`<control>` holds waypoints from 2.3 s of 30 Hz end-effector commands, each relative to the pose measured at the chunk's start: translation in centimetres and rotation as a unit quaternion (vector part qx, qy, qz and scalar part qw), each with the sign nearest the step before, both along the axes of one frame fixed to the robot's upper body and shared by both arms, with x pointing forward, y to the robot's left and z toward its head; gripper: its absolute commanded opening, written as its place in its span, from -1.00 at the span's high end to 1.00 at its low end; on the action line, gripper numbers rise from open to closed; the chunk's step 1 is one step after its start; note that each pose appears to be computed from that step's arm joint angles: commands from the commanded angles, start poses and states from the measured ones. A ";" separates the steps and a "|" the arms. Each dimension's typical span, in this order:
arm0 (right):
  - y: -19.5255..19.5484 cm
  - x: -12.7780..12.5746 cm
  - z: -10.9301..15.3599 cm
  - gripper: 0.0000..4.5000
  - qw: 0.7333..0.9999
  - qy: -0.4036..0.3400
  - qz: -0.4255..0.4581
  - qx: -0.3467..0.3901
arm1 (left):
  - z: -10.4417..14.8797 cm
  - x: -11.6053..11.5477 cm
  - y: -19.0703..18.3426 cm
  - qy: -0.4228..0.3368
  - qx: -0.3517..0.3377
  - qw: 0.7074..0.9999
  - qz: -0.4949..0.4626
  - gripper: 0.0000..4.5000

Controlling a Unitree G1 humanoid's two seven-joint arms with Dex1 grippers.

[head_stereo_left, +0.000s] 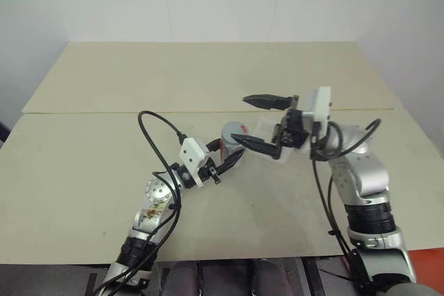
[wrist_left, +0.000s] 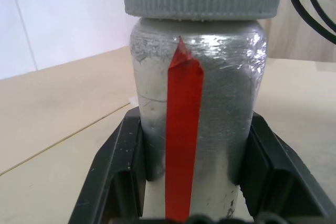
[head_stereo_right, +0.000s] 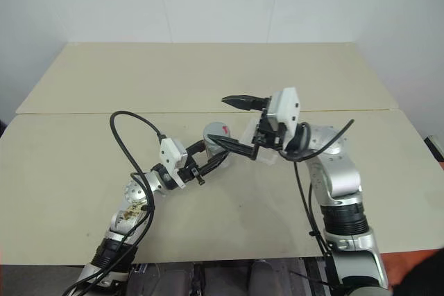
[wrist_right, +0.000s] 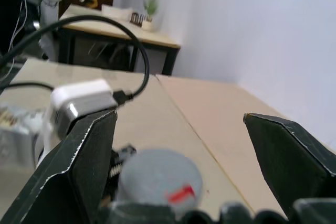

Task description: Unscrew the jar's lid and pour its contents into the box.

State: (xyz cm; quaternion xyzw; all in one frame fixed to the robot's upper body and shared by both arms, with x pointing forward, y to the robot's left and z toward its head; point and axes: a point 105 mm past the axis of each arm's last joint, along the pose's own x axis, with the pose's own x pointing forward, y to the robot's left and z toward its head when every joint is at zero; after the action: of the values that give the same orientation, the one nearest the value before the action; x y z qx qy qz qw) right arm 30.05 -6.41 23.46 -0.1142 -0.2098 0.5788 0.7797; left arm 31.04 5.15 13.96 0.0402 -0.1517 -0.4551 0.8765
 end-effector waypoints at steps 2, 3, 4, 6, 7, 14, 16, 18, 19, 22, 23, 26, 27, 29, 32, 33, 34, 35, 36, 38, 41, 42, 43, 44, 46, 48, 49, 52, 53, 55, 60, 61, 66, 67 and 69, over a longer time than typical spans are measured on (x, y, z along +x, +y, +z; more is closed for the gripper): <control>1.3 0.3 -0.2 -0.99 1.000 0.000 -0.029 0.008 | 1.3 0.0 -0.3 -0.023 -0.009 1.000 -0.005 0.13; 1.4 0.6 -0.3 -0.99 0.999 0.003 -0.039 0.009 | 1.3 0.0 -0.3 -0.024 -0.010 1.000 -0.005 0.13; 1.5 0.9 -0.5 -0.99 0.999 0.005 -0.049 0.010 | 1.4 0.0 -0.3 -0.025 -0.010 1.000 -0.005 0.13; 1.5 1.3 -0.8 -0.99 0.998 0.011 -0.065 0.011 | 1.3 0.0 -0.3 -0.025 -0.009 1.000 -0.005 0.13; 1.4 1.4 -0.9 -0.99 0.997 0.013 -0.069 0.012 | 1.3 -0.1 -0.2 -0.025 -0.008 1.000 -0.005 0.13; 0.4 1.3 -1.3 -0.99 0.996 0.023 -0.083 0.015 | 1.1 -0.1 0.0 -0.021 -0.009 1.000 0.001 0.13; 0.1 1.2 -1.4 -0.99 0.996 0.023 -0.085 0.013 | 1.1 -0.1 0.1 -0.020 -0.009 1.000 0.001 0.13; -0.2 1.0 -1.5 -0.99 0.996 0.024 -0.087 0.012 | 1.0 -0.1 0.1 -0.020 -0.008 1.000 0.001 0.13; -0.4 0.9 -1.6 -0.99 0.996 0.025 -0.087 0.012 | 1.0 0.0 0.1 -0.020 -0.008 1.000 0.001 0.13; -0.8 0.6 -1.6 -0.99 0.995 0.026 -0.091 0.012 | 1.0 0.1 0.2 -0.020 -0.007 1.000 0.000 0.13; -1.1 0.5 -1.6 -0.99 0.995 0.026 -0.093 0.013 | 1.0 0.1 0.3 -0.020 -0.006 1.000 0.000 0.13; -1.8 0.2 -1.7 -0.99 0.994 0.031 -0.100 0.013 | 0.9 0.2 0.4 -0.020 -0.005 1.000 0.000 0.13; -2.0 0.1 -1.7 -0.99 0.994 0.033 -0.101 0.014 | 0.9 0.2 0.3 -0.020 -0.005 1.000 0.000 0.13; -2.3 -0.1 -1.8 -0.99 0.994 0.035 -0.102 0.013 | 0.9 0.3 0.3 -0.020 -0.004 1.000 -0.001 0.13; -2.7 -0.4 -2.0 -0.99 0.994 0.037 -0.103 0.010 | 0.8 0.3 0.3 -0.020 -0.004 1.000 -0.002 0.13; -2.8 -0.5 -2.0 -0.99 0.994 0.038 -0.102 0.009 | 0.8 0.3 0.2 -0.020 -0.004 1.000 -0.003 0.13; -2.8 -0.6 -2.1 -0.99 0.994 0.037 -0.101 0.007 | 0.8 0.3 0.2 -0.020 -0.004 1.000 -0.003 0.13; -2.8 -0.7 -2.1 -0.99 0.994 0.037 -0.101 0.006 | 0.8 0.3 0.2 -0.020 -0.004 1.000 -0.004 0.13; -2.9 -0.7 -2.1 -0.99 0.994 0.037 -0.102 0.005 | 0.8 0.3 0.2 -0.020 -0.004 1.000 -0.004 0.13; -2.9 -0.9 -2.0 -0.99 0.995 0.037 -0.098 0.006 | 0.7 0.3 0.2 -0.020 -0.004 1.000 -0.003 0.13; -2.3 -1.4 -1.5 -0.99 0.996 0.029 -0.080 0.006 | 0.7 0.3 0.1 -0.020 -0.005 1.000 -0.003 0.13; -2.0 -1.6 -1.3 -0.99 0.997 0.028 -0.073 0.008 | 0.7 0.3 0.1 -0.020 -0.005 1.000 -0.002 0.13; -1.7 -1.8 -1.1 -0.99 0.997 0.026 -0.065 0.010 | 0.7 0.3 0.1 -0.020 -0.006 1.000 -0.002 0.13; -1.4 -1.9 -0.9 -0.99 0.998 0.024 -0.060 0.012 | 0.7 0.3 0.0 -0.020 -0.006 1.000 -0.003 0.13; -0.9 -1.7 -0.6 -0.99 0.998 0.020 -0.057 0.014 | 0.8 0.2 0.0 -0.021 -0.007 1.000 -0.003 0.13; -0.1 -1.1 -0.3 -0.99 0.998 0.019 -0.059 0.023 | 0.8 0.2 -0.1 -0.022 -0.008 1.000 -0.004 0.13; 0.2 -0.8 -0.2 -0.99 0.998 0.021 -0.061 0.026 | 0.8 0.2 -0.2 -0.022 -0.008 1.000 -0.004 0.13; 1.3 0.1 -0.4 -0.99 0.997 0.022 -0.070 0.026 | 0.9 0.1 -0.4 -0.024 -0.009 1.000 -0.006 0.13; 1.5 0.4 -0.5 -0.99 0.997 0.023 -0.074 0.026 | 1.0 0.1 -0.4 -0.024 -0.010 1.000 -0.006 0.13; 1.8 1.1 -0.7 -0.99 0.996 0.026 -0.082 0.026 | 1.1 0.1 -0.4 -0.025 -0.011 1.000 -0.006 0.13; 1.2 1.8 -1.3 -0.99 0.994 0.034 -0.100 0.021 | 1.0 0.1 -0.2 -0.025 -0.011 1.000 -0.002 0.13; 1.0 1.8 -1.4 -0.99 0.994 0.035 -0.103 0.020 | 1.0 0.1 -0.1 -0.025 -0.012 1.000 -0.001 0.13; -0.1 1.6 -1.5 -0.99 0.993 0.042 -0.111 0.024 | 0.8 0.1 0.2 -0.023 -0.011 1.000 0.003 0.13; -0.3 1.5 -1.5 -0.99 0.993 0.043 -0.111 0.026 | 0.8 0.1 0.2 -0.022 -0.010 1.000 0.003 0.13; -0.7 1.3 -1.5 -0.99 0.993 0.042 -0.111 0.026 | 0.7 0.1 0.2 -0.021 -0.010 1.000 0.004 0.13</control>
State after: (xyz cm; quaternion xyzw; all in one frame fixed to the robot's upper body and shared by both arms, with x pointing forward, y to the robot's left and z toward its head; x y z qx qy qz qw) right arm 31.68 -5.76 20.21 -0.0853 -0.1437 0.5037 0.8476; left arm 31.50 5.26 13.54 0.0382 -0.1447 -0.4517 0.8795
